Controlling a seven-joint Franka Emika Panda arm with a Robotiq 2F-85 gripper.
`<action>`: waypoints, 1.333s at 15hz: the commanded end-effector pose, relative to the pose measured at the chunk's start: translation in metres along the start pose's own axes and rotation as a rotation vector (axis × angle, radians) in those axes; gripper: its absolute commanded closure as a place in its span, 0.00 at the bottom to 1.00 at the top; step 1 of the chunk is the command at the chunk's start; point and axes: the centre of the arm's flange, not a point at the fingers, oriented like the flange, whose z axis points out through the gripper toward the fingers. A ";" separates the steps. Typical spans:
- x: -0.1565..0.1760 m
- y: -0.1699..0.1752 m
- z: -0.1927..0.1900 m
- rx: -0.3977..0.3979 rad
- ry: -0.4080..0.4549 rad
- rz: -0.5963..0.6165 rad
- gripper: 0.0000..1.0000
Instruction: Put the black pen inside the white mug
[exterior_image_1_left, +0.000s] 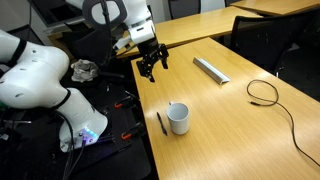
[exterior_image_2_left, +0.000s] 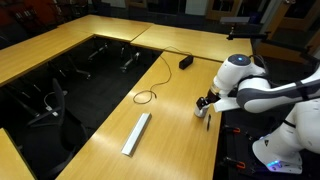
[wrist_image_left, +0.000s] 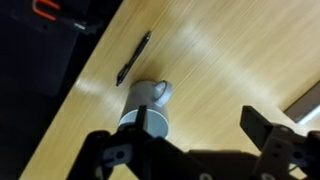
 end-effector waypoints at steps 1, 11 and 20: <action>-0.010 0.011 0.041 -0.003 0.047 0.196 0.00; -0.035 0.038 0.124 -0.209 -0.021 0.382 0.00; -0.040 0.062 0.189 -0.230 -0.087 0.417 0.00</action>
